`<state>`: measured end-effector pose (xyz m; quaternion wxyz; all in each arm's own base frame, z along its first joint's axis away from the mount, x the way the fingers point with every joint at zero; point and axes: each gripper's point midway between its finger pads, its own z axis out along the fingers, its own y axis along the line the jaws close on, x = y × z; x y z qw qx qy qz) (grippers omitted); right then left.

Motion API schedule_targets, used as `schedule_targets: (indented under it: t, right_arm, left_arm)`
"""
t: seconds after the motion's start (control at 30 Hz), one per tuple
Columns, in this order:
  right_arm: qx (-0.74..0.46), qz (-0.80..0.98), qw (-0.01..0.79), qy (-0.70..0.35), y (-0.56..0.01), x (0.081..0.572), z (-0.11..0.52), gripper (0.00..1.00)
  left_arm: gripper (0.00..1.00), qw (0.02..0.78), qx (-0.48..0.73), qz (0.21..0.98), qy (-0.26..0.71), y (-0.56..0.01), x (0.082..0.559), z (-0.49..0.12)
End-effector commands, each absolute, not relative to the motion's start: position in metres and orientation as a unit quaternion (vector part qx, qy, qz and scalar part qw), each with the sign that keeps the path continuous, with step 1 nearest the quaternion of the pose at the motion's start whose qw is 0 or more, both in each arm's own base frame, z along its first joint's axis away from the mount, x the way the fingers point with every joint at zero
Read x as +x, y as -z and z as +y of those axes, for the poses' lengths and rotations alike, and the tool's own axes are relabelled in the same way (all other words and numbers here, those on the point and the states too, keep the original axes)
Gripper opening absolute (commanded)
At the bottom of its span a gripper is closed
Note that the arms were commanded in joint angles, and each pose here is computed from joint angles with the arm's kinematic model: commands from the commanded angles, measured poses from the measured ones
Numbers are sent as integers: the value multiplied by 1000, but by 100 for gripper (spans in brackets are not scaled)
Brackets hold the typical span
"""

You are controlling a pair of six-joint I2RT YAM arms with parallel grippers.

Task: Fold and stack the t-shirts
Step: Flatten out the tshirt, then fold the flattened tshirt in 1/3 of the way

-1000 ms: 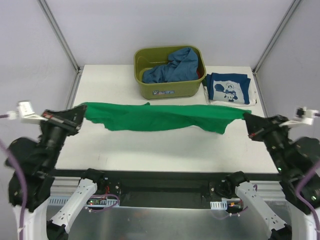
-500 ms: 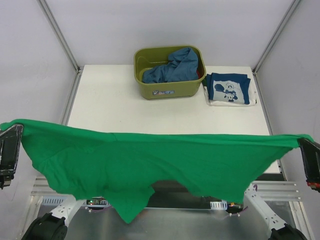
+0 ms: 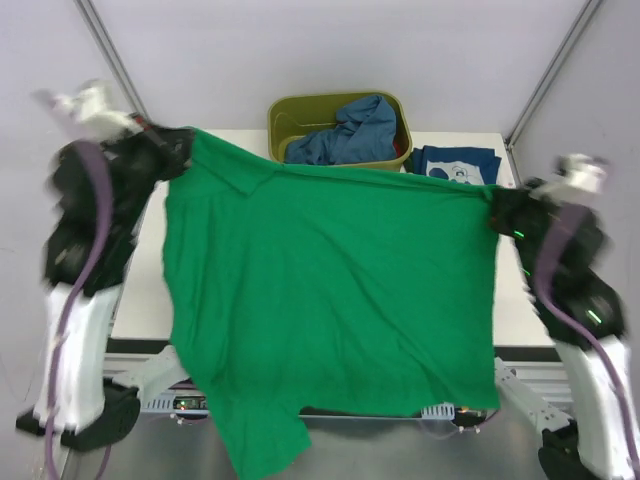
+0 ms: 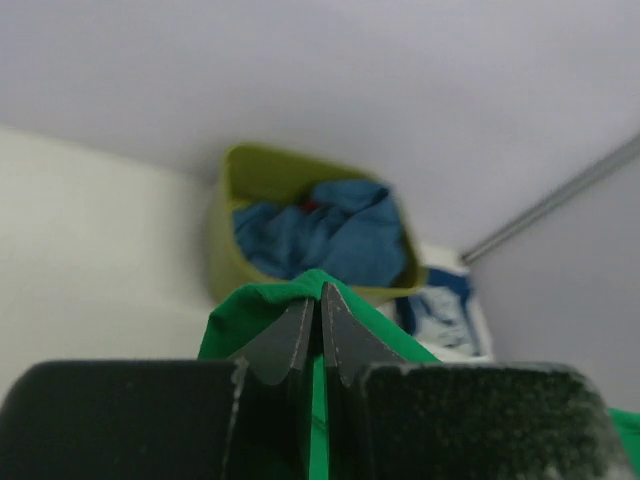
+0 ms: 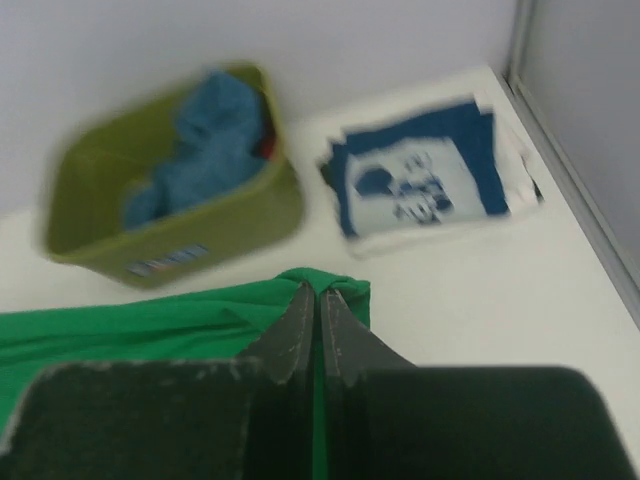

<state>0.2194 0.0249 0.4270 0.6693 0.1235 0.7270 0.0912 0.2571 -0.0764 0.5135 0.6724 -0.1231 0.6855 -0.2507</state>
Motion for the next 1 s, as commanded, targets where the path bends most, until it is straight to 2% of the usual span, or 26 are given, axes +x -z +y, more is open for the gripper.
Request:
schedule_targets:
  t: [0.0, 0.03, 0.07, 0.1, 0.13, 0.17, 0.3, 0.47, 0.63, 0.97]
  right_arm:
    - [146, 778, 610, 38, -329, 303, 16, 1]
    - [137, 802, 580, 50, -293, 314, 19, 1]
    - [138, 828, 540, 55, -258, 334, 20, 1]
    - [143, 840, 521, 51, -239, 345, 21, 1]
    - [146, 855, 496, 47, -219, 354, 22, 1]
    - [148, 880, 449, 44, -185, 368, 22, 1]
    - [143, 917, 371, 21, -121, 398, 32, 1]
    - [141, 927, 349, 7, -96, 414, 42, 1]
    - [133, 930, 344, -10, -101, 417, 49, 1]
    - [136, 937, 322, 25, -119, 376, 33, 1]
  left_arm:
    - [0, 585, -152, 790, 101, -385, 363, -67]
    - [0, 538, -150, 826, 78, -336, 386, -73]
    - [0, 516, -152, 840, 71, -310, 397, -76]
    - [0, 500, -148, 850, 71, -288, 409, -81]
    - [0, 448, -137, 881, 66, -238, 421, -91]
    - [0, 423, -132, 895, 62, -214, 427, -95]
    - [0, 336, -131, 931, 50, -133, 444, -107]
    - [0, 332, -139, 932, 47, -121, 451, -108]
    - [0, 334, -140, 931, 37, -122, 444, -103]
    - [0, 328, -198, 922, 59, -128, 383, -92]
